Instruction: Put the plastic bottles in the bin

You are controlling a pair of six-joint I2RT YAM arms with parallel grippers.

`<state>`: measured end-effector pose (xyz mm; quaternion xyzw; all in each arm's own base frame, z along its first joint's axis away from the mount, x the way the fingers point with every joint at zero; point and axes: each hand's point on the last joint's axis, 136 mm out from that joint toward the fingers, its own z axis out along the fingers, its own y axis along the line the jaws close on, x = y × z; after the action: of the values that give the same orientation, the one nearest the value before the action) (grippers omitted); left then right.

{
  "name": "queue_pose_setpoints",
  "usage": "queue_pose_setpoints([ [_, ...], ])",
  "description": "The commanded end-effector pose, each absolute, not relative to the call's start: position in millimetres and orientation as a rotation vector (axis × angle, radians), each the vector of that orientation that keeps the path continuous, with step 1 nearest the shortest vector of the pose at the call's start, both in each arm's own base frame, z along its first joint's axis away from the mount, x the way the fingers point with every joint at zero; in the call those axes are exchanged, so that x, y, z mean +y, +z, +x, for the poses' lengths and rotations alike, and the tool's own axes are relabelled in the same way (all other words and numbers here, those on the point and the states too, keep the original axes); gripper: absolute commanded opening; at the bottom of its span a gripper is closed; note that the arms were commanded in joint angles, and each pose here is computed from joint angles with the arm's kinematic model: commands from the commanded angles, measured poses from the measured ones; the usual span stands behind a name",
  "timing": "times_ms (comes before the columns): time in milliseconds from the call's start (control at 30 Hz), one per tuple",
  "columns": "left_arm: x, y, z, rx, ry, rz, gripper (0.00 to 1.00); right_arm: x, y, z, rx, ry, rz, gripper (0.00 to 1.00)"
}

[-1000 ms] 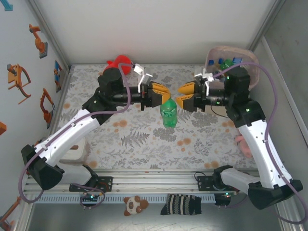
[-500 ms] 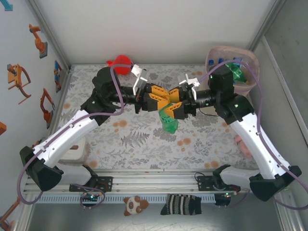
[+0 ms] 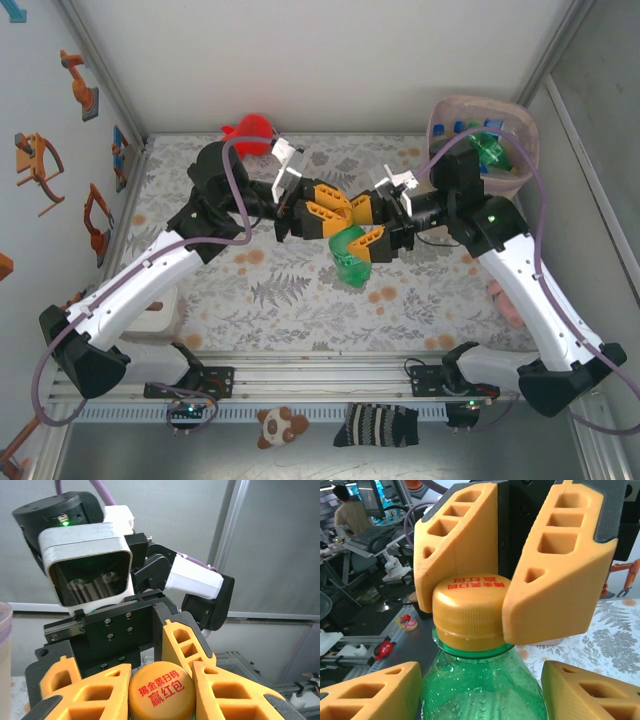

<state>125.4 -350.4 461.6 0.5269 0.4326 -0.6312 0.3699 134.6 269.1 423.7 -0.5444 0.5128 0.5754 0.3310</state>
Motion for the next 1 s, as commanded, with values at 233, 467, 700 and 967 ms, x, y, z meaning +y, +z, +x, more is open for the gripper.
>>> queue_pose_setpoints([
  [233,-339,490,114,0.995,-1.573,1.343,0.05,269,422,116,1.300,1.575,-1.493,0.66],
  [467,-340,490,117,1.006,-1.556,1.323,0.06,268,422,114,1.295,1.579,-1.498,0.60],
  [700,-341,489,122,1.022,-1.536,1.298,0.19,266,427,110,1.274,1.573,-1.505,0.48],
  [967,-338,488,130,1.048,-1.477,1.236,0.50,264,429,113,1.294,1.466,-1.490,0.41],
])
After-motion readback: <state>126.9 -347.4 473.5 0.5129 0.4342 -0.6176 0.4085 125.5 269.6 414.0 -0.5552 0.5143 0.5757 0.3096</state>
